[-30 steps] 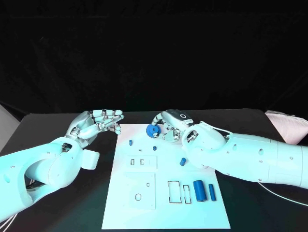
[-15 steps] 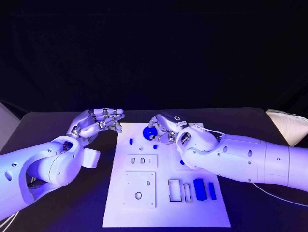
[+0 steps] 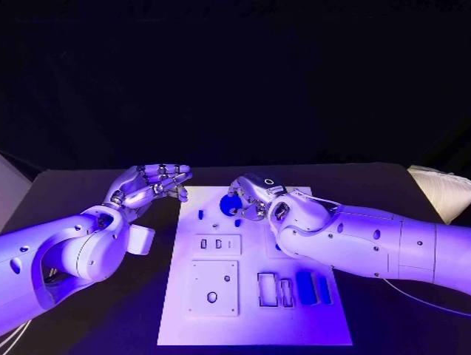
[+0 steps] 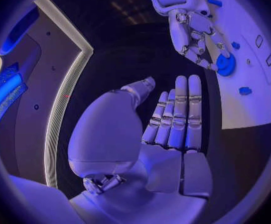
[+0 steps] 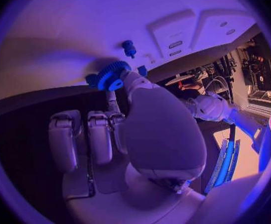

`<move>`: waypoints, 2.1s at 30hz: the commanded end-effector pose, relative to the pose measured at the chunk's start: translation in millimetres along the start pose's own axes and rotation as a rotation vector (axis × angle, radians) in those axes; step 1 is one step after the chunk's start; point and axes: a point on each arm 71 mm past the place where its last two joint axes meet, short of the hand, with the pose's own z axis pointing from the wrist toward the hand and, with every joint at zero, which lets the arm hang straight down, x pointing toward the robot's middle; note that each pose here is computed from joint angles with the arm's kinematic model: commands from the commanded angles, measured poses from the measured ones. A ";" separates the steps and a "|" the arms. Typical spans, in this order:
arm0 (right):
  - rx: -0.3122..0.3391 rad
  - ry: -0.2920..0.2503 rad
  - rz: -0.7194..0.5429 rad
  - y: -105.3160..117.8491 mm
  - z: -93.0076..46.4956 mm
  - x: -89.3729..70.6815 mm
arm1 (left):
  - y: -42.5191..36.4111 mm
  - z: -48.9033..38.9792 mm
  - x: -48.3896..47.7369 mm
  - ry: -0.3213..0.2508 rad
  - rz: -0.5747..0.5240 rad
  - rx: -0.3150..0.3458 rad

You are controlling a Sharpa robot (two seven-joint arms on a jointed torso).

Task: Assemble the parts on the task board

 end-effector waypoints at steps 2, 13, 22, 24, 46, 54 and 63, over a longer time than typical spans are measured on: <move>0.006 0.027 -0.037 -1.2 1.1 4.7 | -1.0 0.3 2.1 0.018 -0.011 0.005; 0.007 0.030 -0.032 -0.1 4.9 6.7 | -0.8 0.4 1.9 0.019 -0.011 0.003; 0.004 0.056 -0.003 -1.3 5.3 8.8 | -0.7 0.4 1.6 0.019 -0.012 0.001; 0.003 0.061 0.001 -1.7 5.0 9.0 | -0.6 0.5 1.6 0.019 -0.012 0.000; 0.055 0.146 0.002 -17.3 -4.5 12.6 | -0.4 0.2 0.4 0.018 -0.011 -0.002; 0.057 0.126 0.011 -20.2 -13.2 10.0 | -0.4 -0.2 -0.7 0.015 -0.010 -0.003; 0.051 0.038 0.048 -23.1 -27.7 -1.9 | -0.3 -0.6 -2.4 0.011 -0.008 -0.003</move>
